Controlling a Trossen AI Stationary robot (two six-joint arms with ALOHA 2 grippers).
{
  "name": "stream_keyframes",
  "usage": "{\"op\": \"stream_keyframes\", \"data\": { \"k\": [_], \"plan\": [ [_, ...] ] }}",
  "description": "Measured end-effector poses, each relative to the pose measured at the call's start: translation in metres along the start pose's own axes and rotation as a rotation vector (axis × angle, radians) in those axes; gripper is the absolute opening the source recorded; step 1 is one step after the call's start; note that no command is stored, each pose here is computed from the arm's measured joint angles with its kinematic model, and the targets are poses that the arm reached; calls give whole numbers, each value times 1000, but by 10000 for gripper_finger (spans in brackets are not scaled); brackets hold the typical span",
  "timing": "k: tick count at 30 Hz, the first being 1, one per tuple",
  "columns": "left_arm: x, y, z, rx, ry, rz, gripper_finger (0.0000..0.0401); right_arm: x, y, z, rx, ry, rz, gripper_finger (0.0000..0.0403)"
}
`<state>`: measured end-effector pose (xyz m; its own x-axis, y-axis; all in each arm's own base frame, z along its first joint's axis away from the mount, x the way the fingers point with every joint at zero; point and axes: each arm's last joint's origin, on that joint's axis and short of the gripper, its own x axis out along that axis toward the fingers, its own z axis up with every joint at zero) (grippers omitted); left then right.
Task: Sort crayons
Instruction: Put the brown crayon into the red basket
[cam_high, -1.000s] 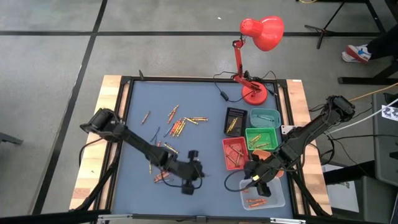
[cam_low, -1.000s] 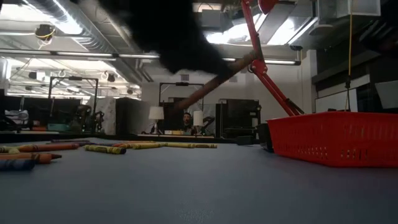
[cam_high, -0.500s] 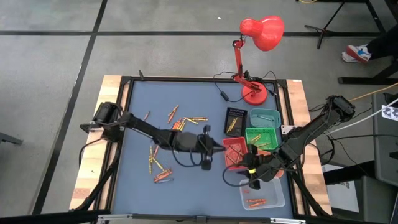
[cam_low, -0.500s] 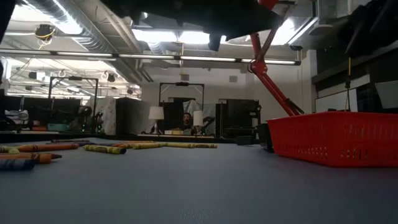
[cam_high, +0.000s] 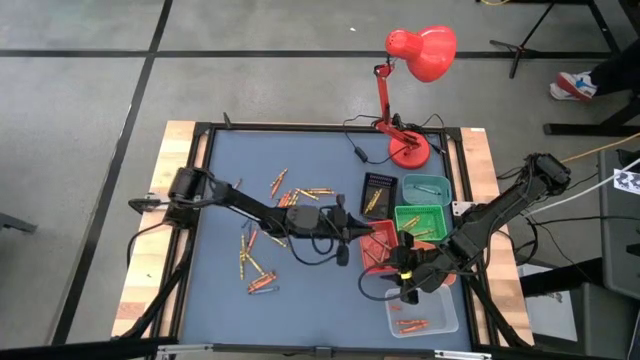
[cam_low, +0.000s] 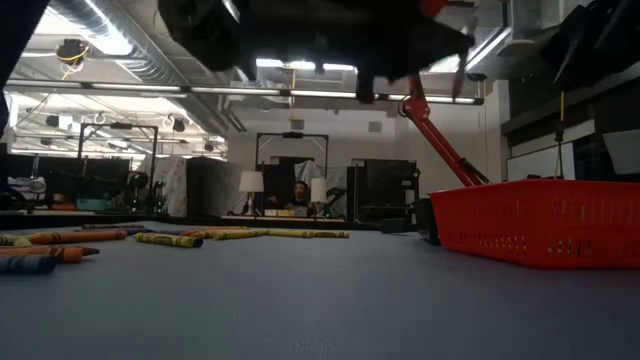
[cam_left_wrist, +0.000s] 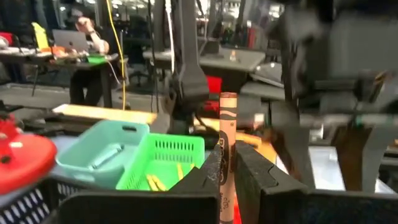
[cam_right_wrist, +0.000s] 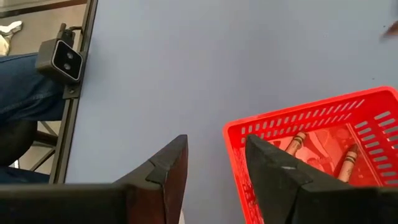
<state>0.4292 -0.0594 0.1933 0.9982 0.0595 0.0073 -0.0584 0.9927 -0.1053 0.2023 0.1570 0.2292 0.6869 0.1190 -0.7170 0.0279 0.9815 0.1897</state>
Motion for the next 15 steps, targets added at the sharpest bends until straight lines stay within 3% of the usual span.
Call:
{"op": "stream_keyframes", "data": {
  "k": [8,15],
  "plan": [
    [8,3,-47,21,102,18,8,0,0,0,-1,1,-1,159],
    [10,6,-68,31,150,25,34,0,0,0,0,1,0,159]
  ]
}}
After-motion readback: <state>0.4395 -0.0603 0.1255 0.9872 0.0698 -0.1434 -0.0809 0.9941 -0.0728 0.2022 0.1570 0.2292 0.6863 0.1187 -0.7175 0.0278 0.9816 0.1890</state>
